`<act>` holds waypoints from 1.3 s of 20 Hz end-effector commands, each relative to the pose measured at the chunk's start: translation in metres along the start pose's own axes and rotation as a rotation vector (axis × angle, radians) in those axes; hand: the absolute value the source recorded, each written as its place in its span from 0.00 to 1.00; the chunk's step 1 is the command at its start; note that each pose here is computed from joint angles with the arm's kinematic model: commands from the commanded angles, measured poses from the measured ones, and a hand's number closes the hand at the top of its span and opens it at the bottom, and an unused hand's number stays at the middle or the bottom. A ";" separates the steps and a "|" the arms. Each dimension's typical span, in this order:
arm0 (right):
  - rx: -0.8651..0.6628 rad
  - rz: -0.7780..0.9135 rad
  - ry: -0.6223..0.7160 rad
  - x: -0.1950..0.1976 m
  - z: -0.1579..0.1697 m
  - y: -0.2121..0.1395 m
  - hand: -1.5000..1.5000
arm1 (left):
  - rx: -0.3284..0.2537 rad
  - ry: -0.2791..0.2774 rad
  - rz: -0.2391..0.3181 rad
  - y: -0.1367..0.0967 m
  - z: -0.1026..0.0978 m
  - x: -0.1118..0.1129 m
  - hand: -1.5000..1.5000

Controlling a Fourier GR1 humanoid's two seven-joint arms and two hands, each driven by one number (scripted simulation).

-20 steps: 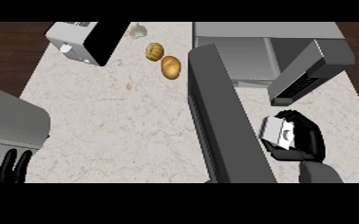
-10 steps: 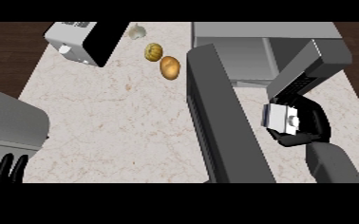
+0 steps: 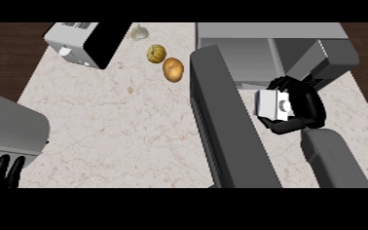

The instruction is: Pick up the milk, place it into the microwave and close the microwave

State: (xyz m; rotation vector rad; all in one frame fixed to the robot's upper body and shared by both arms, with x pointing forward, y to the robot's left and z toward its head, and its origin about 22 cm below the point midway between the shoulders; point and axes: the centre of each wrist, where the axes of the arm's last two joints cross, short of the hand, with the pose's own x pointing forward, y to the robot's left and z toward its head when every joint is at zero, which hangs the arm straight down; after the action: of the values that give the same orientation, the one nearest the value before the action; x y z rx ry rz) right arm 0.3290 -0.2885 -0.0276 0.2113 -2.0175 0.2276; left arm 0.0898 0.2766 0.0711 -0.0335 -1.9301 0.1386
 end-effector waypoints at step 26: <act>-0.023 0.238 0.036 0.018 -0.164 0.055 1.00 | -0.086 -0.028 0.023 0.017 -0.020 -0.011 0.00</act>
State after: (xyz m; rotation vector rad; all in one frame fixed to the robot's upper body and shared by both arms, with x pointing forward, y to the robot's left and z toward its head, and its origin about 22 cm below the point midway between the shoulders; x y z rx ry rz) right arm 0.4390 -0.2090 0.0373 -0.0177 -1.9898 0.3507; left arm 0.1072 0.2898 0.0640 -0.0961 -1.9521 0.0799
